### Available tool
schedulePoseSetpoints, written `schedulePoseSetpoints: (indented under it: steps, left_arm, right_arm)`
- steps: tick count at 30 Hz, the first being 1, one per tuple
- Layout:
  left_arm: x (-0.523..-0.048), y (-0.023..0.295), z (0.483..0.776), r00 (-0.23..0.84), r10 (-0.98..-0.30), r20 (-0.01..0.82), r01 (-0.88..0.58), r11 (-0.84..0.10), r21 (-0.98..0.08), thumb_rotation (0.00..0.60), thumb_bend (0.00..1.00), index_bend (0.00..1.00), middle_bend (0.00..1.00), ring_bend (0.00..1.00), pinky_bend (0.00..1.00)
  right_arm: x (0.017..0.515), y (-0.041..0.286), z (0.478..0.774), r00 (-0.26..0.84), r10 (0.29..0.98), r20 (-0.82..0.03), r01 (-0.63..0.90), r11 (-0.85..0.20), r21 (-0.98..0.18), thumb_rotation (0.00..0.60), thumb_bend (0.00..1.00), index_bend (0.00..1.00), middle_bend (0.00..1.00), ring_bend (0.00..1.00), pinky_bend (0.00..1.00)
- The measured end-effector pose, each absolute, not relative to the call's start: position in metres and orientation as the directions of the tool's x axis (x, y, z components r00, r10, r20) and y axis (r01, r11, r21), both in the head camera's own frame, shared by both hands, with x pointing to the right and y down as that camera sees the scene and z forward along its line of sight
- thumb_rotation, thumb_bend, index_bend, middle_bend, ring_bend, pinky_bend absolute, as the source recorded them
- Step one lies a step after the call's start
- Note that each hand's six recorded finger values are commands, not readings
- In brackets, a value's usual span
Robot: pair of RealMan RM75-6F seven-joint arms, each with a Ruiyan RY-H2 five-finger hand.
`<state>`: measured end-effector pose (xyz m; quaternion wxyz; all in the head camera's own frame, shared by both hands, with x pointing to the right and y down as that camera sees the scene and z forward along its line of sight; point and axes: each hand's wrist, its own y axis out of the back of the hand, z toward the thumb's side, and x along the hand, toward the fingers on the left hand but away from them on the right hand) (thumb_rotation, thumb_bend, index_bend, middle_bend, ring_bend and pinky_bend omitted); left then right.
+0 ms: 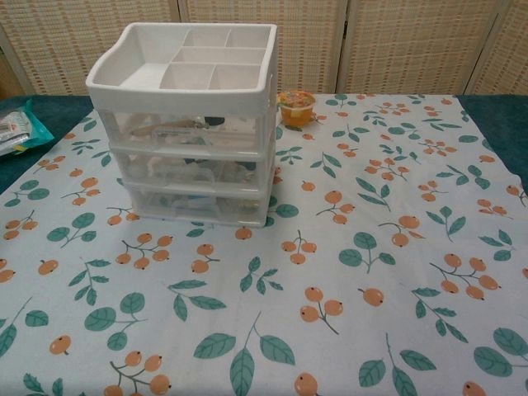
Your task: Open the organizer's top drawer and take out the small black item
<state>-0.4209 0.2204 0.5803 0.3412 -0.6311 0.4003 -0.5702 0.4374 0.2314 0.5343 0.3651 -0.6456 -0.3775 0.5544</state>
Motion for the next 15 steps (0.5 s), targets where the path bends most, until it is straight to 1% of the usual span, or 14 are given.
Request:
schedulePoseSetpoints:
  steps: [10,11,12,14,15]
  left_arm:
    - [-0.42,0.221,0.5806,0.045,-0.891,0.451,-0.149,-0.453,-0.879,0.6,0.2,0.0,0.17,0.16,0.19]
    - [-0.4194,0.2211,0.5807,0.048,-0.89,0.453,-0.158,-0.455,-0.876,0.6,0.2,0.0,0.17,0.16,0.2]
    - [-0.4188,0.2211,0.5808,0.053,-0.889,0.455,-0.168,-0.457,-0.873,0.6,0.2,0.0,0.17,0.18,0.23]
    - [-0.4164,0.2203,0.5803,0.069,-0.888,0.454,-0.19,-0.459,-0.868,0.6,0.2,0.0,0.21,0.25,0.33]
    - [-0.415,0.2199,0.58,0.078,-0.889,0.452,-0.2,-0.458,-0.866,0.6,0.2,0.0,0.24,0.29,0.4]
  right_arm:
    - [0.4352,0.2304,0.527,0.101,0.902,-0.419,0.083,-0.427,-0.9,0.6,0.33,0.14,0.2,0.17,0.25]
    - [0.4348,0.2305,0.5267,0.101,0.903,-0.419,0.083,-0.427,-0.901,0.6,0.33,0.14,0.2,0.17,0.25]
    - [0.4346,0.2307,0.5268,0.101,0.902,-0.419,0.083,-0.427,-0.9,0.6,0.33,0.14,0.2,0.17,0.25]
    - [0.4344,0.2311,0.5277,0.099,0.901,-0.422,0.084,-0.43,-0.899,0.6,0.33,0.14,0.2,0.17,0.25]
    - [0.4344,0.2312,0.5282,0.098,0.901,-0.423,0.084,-0.431,-0.898,0.6,0.33,0.14,0.2,0.17,0.25]
